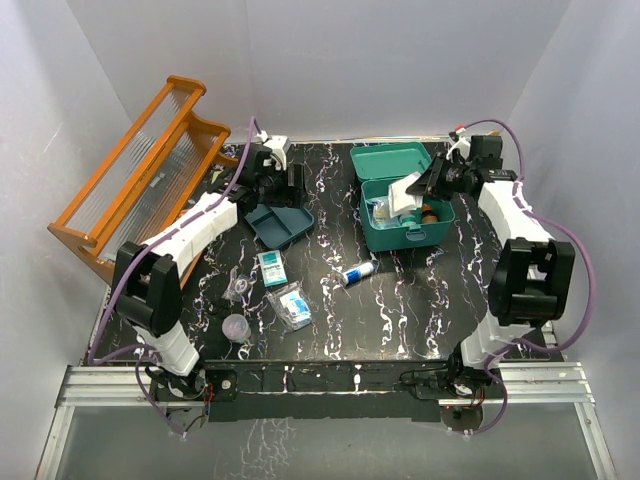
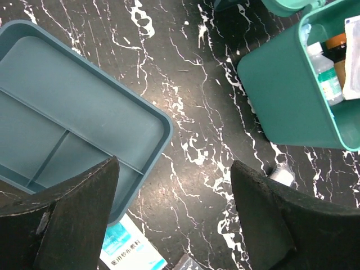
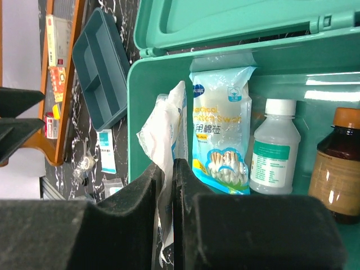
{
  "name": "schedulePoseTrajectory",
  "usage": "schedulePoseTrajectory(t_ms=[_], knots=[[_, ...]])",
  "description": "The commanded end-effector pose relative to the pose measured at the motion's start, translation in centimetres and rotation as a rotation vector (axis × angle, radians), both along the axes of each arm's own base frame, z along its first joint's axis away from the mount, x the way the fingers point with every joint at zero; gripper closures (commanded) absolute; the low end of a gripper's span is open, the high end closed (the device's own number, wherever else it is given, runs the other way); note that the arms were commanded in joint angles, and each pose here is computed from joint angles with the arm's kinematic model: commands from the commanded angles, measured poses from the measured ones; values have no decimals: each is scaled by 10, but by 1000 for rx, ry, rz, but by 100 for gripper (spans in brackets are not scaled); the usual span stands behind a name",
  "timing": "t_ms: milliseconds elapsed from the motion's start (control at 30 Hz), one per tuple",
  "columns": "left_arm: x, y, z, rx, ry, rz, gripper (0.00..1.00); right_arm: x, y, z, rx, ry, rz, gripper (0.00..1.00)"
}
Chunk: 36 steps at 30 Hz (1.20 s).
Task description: Organize the medicine kit
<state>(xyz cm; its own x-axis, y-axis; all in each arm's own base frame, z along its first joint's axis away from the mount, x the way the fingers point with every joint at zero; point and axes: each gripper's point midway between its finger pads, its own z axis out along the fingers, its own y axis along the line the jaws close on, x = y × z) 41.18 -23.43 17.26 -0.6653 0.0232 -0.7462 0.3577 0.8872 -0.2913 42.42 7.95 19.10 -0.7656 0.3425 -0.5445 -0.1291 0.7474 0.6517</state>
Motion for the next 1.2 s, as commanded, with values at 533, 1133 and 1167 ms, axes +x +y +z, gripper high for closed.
schedulePoseTrajectory(t_ms=[533,1133,1167], knots=[[32,-7,10,-21,-39,-21,21,17,61,-58,39,80,117,78],[36,-11,12,-39,-40,-24,20,31,5,-63,-247,89,-128,61],[36,-11,12,-41,-38,-24,20,31,4,-63,-262,89,-128,62]])
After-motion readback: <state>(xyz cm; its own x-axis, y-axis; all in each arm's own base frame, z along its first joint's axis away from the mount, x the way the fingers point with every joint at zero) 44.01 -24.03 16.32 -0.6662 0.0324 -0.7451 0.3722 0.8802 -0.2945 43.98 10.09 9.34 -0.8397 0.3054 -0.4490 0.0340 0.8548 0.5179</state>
